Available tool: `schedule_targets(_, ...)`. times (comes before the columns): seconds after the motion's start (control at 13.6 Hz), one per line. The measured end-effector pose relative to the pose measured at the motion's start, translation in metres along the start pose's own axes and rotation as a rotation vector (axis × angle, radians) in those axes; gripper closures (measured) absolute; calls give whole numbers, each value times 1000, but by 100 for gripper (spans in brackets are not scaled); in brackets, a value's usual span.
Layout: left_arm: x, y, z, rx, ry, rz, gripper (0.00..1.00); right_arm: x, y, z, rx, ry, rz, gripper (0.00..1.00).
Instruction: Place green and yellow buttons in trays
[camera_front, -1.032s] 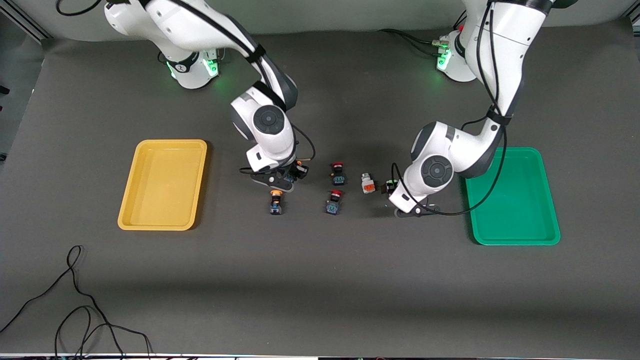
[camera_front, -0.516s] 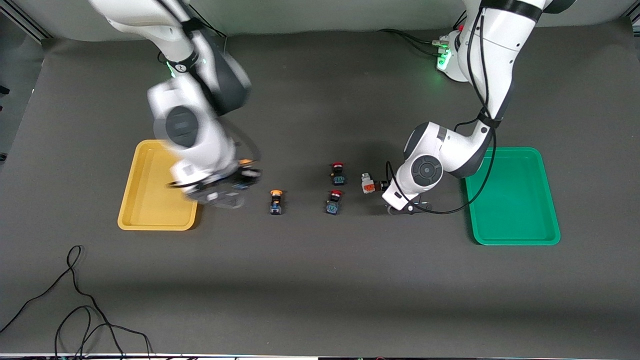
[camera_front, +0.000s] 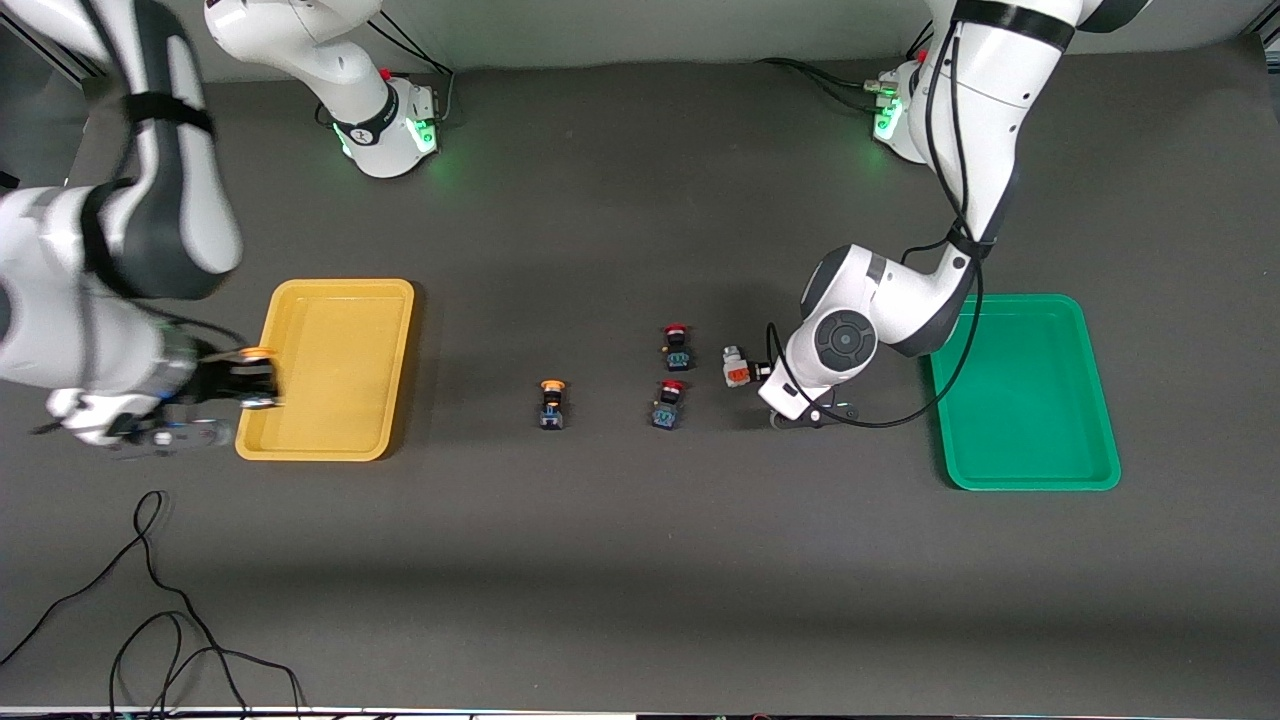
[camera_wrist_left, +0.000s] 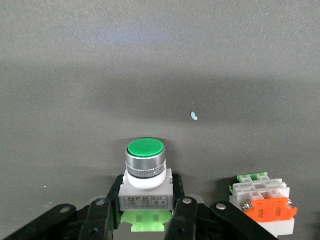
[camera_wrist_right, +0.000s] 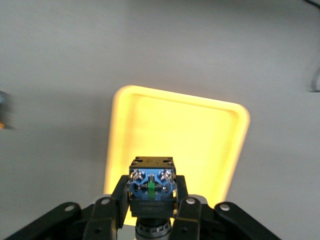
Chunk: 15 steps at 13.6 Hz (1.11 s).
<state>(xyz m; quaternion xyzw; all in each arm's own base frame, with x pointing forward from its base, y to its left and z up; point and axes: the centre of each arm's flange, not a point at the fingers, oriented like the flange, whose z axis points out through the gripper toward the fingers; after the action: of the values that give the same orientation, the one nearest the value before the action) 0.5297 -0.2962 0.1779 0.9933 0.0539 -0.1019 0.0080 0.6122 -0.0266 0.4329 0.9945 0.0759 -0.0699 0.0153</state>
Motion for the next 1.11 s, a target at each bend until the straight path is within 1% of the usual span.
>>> schedule_targets(0.15, 5, -5, -19, 8, -6, -12, 59, -13, 45, 27, 3, 24, -8, 60)
schedule_targets(0.22, 9, -13, -41, 21, -26, -24, 59, -18, 54, 49, 9, 42, 1, 60)
schedule_targets(0.37, 14, -40, -110, 42, -66, -24, 59, -28, 57, 108, 10, 71, 27, 60)
schedule_targets(0.44, 13, -56, -147, 45, -73, -22, 59, -35, 57, 141, 16, 73, 44, 60)
schedule_targets(0.59, 14, -102, -208, 62, -73, 7, 59, -42, 57, 191, 34, 47, 77, 60)
schedule_targets(0.66, 20, -132, -230, 64, -71, 34, 59, -42, 57, 207, 42, 37, 84, 60)
schedule_targets(0.81, 41, -206, -257, 34, -67, 89, 59, -41, 57, 224, 48, 22, 91, 59)
schedule_targets(0.88, 50, -248, -260, 16, -65, 109, 59, -41, 56, 228, 51, 18, 97, 53)
schedule_targets(1.03, 66, -324, -248, 7, -56, 156, 59, -39, 56, 228, 53, 21, 101, 32)
schedule_targets(1.11, 74, -353, -234, 9, -40, 183, 59, -37, 56, 225, 54, 27, 100, 23)
